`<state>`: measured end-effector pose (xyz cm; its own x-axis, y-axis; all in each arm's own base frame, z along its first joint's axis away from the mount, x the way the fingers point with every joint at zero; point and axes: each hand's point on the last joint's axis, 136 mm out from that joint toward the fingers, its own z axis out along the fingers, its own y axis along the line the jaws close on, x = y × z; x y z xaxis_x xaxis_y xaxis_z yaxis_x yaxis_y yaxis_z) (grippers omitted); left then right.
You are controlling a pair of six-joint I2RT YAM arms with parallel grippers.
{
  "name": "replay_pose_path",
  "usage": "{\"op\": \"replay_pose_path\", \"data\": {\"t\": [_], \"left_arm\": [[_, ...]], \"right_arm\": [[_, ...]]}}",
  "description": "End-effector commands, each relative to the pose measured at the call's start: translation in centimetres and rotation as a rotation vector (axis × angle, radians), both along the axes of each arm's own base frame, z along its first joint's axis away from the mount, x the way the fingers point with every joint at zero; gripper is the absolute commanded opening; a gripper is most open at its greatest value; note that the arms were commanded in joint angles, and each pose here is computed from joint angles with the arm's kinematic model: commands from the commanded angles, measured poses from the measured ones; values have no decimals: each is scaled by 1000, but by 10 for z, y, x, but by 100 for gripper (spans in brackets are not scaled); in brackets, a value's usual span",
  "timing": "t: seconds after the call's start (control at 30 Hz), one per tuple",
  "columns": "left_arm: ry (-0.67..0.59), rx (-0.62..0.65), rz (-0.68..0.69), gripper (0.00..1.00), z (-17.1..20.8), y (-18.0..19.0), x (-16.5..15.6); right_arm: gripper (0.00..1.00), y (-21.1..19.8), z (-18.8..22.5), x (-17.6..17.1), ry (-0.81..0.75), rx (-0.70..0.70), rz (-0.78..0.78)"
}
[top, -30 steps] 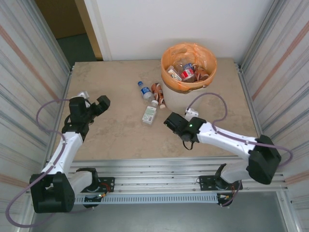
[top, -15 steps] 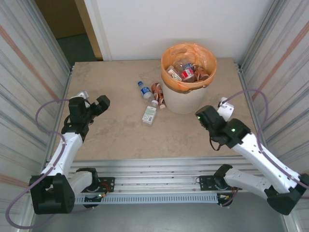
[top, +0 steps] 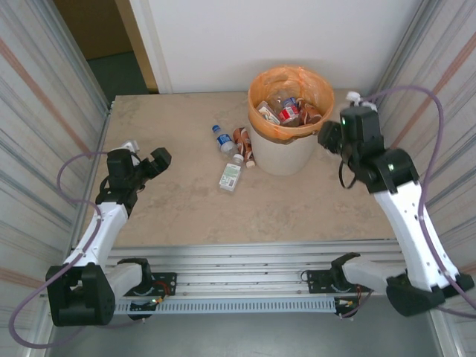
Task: Put the plastic bottles in the bin
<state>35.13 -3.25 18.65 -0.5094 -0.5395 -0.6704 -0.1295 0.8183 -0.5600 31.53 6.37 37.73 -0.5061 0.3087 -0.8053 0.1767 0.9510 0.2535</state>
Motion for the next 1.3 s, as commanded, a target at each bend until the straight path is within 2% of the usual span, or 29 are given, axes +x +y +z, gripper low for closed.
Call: {"op": "replay_pose_path", "data": {"t": [0.0,0.13,0.33,0.53,0.7,0.83,1.13,1.27], "left_arm": [[-51,14,-14,99,13,1,2],[-54,15,-16,99,14,1,1],[-64,11,-21,99,18,0,2],[-66,15,-24,99,20,0,2],[-60,10,-26,99,19,-1,4],[-60,10,-27,99,19,-1,4],[-56,12,-21,99,17,0,4],[-55,11,-20,99,17,0,5]], "right_arm": [[17,38,23,35,-33,-1,241],[17,52,34,75,-37,-44,310],[17,58,18,129,17,-94,350],[17,59,-12,157,117,-195,389],[23,57,-36,168,173,-260,406],[37,56,-49,173,201,-294,415],[83,54,-45,181,179,-330,409],[85,52,-32,179,143,-334,402]]}}
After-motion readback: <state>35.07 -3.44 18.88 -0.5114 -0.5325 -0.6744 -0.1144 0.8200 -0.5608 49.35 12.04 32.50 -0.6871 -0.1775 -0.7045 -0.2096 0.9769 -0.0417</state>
